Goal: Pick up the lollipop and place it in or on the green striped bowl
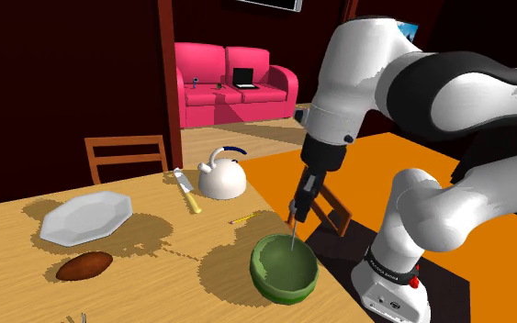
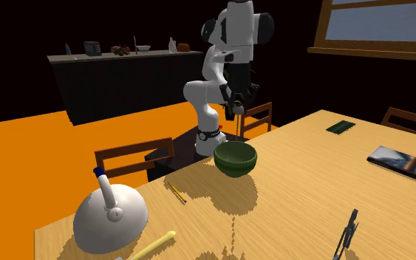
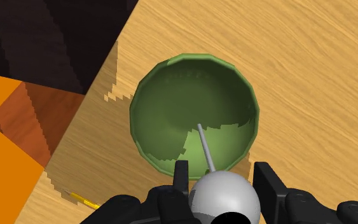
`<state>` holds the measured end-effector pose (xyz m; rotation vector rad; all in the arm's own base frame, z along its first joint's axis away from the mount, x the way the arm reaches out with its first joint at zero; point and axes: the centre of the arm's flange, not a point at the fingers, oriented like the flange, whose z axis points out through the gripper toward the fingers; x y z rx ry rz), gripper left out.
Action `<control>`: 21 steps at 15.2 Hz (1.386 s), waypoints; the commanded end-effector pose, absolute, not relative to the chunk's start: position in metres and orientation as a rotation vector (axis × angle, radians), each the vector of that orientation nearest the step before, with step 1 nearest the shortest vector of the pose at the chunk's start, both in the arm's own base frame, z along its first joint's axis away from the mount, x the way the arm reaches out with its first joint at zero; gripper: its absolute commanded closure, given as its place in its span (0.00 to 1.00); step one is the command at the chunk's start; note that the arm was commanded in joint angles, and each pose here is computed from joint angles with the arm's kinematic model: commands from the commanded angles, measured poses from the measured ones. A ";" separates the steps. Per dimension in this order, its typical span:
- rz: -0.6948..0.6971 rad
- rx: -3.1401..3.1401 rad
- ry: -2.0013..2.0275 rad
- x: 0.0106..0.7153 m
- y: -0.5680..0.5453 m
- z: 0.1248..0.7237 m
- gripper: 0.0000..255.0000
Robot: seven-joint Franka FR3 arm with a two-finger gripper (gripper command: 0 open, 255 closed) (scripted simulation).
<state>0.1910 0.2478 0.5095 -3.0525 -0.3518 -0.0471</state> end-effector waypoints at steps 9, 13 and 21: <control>-0.048 -3.052 -0.352 0.192 0.247 0.469 1.00; -0.048 -3.052 -0.352 0.192 0.247 0.469 1.00; -0.048 -3.052 -0.352 0.191 0.247 0.482 0.00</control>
